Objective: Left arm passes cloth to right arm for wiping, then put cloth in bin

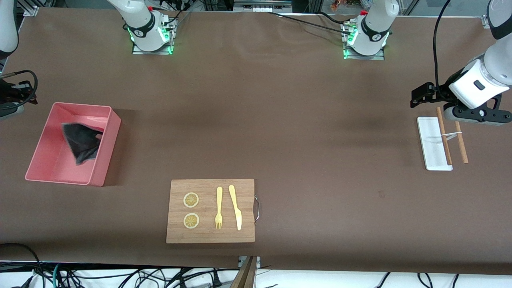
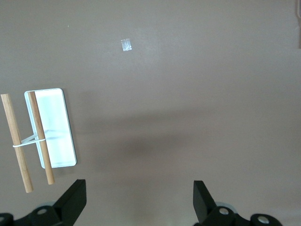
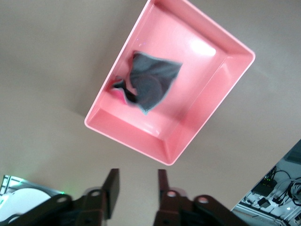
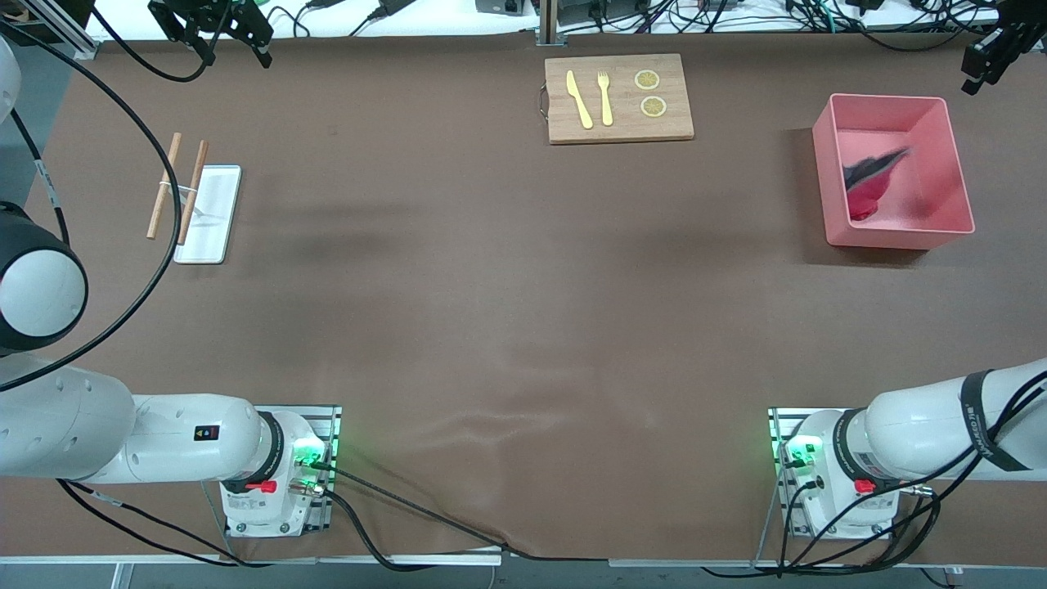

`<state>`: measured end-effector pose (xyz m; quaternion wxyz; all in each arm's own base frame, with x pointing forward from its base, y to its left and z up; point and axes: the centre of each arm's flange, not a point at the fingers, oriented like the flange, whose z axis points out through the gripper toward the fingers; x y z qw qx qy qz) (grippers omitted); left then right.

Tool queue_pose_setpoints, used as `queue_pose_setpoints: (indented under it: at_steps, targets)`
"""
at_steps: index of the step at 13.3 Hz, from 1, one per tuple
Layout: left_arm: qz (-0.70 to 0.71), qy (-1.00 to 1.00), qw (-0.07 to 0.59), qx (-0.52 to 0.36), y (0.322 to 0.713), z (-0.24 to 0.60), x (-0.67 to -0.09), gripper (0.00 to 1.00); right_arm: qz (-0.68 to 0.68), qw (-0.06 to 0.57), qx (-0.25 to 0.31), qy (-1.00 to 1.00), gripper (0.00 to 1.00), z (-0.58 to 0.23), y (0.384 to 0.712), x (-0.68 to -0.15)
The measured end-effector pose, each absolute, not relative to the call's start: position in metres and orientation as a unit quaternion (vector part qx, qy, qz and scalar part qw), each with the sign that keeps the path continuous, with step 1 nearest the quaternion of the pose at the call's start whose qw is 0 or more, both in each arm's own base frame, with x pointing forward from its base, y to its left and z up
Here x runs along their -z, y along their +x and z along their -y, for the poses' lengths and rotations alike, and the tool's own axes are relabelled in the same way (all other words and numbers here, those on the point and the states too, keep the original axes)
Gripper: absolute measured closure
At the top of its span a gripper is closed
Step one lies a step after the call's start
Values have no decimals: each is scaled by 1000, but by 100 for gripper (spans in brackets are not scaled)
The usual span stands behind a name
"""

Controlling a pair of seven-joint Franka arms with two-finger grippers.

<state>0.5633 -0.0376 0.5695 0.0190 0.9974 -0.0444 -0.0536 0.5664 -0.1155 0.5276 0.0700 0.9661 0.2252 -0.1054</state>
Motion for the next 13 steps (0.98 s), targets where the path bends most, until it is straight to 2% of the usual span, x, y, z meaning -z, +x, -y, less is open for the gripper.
queue_pose_setpoints:
  at_steps: [2,3,5,9,13]
  targets:
    - [44,997,19,54,563,38,-569,0,-220,65,84,970,30,117,569,-532]
    - [44,997,19,54,563,37,-569,0,-211,57,75,973,16,117,569,-535]
    - [43,997,19,54,563,36,-569,0,-172,51,57,982,0,109,567,-546]
    - [43,997,19,54,563,36,-569,0,-84,49,43,994,0,36,552,-586]
    - [43,997,19,54,563,36,-569,0,-36,0,46,998,0,6,529,-626]
